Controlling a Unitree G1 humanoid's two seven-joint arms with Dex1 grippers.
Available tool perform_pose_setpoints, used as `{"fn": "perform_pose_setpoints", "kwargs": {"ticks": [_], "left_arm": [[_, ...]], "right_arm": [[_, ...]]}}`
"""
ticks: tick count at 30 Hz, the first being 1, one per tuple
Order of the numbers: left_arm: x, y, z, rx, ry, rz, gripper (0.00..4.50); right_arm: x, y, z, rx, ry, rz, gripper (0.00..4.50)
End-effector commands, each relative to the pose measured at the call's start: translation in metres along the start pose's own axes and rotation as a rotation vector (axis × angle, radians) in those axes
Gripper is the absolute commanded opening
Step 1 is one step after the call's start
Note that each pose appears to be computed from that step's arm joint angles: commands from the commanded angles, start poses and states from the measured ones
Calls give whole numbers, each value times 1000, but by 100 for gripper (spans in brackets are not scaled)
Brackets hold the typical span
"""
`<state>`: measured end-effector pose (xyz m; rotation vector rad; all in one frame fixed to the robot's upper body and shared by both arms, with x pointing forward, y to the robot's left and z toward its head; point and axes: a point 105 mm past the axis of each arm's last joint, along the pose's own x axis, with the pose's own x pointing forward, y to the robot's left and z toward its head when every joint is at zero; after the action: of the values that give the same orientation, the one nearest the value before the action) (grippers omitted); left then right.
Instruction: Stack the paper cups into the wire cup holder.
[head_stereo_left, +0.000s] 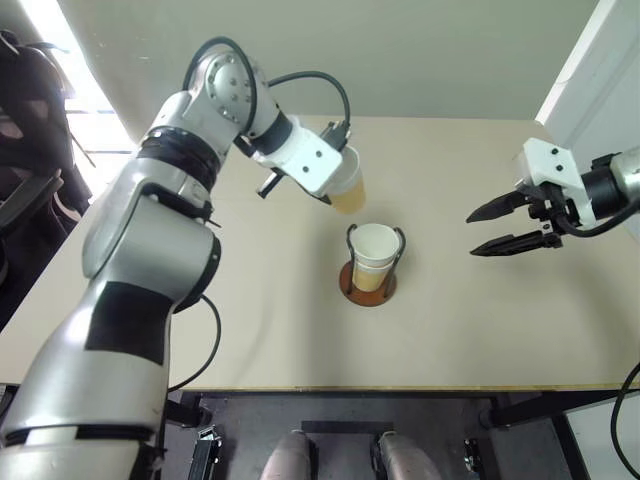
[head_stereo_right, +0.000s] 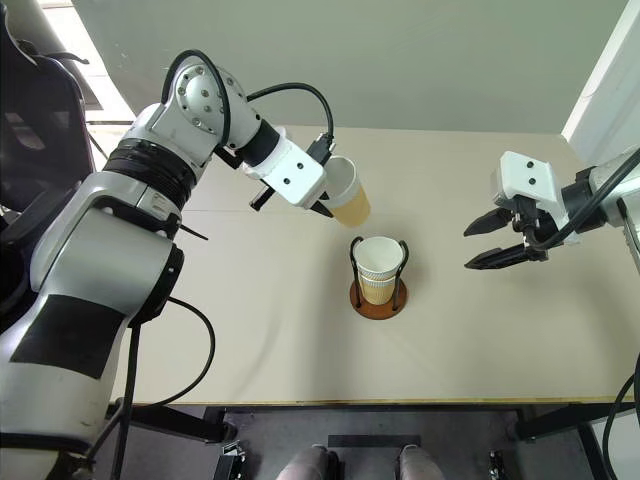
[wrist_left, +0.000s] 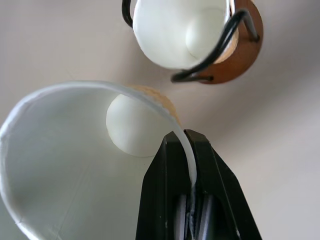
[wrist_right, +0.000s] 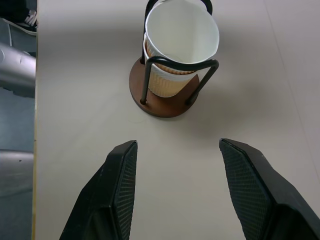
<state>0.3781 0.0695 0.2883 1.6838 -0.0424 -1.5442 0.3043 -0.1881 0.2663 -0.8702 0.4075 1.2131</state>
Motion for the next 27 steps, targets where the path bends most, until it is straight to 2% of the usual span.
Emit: {"fn": "perform_pose_setpoints", "kwargs": {"ticks": [1, 19, 27], "left_arm": [[-7, 14, 16, 56, -21, 4, 3], [20, 8, 30, 44, -124, -63, 3], [12, 27, 46, 66, -168, -13, 3]], "right_arm": [[-15, 0, 7, -36, 7, -40, 266], [-35, -8, 25, -73, 15, -60, 266], [-40, -10, 26, -75, 28, -76, 266]]}}
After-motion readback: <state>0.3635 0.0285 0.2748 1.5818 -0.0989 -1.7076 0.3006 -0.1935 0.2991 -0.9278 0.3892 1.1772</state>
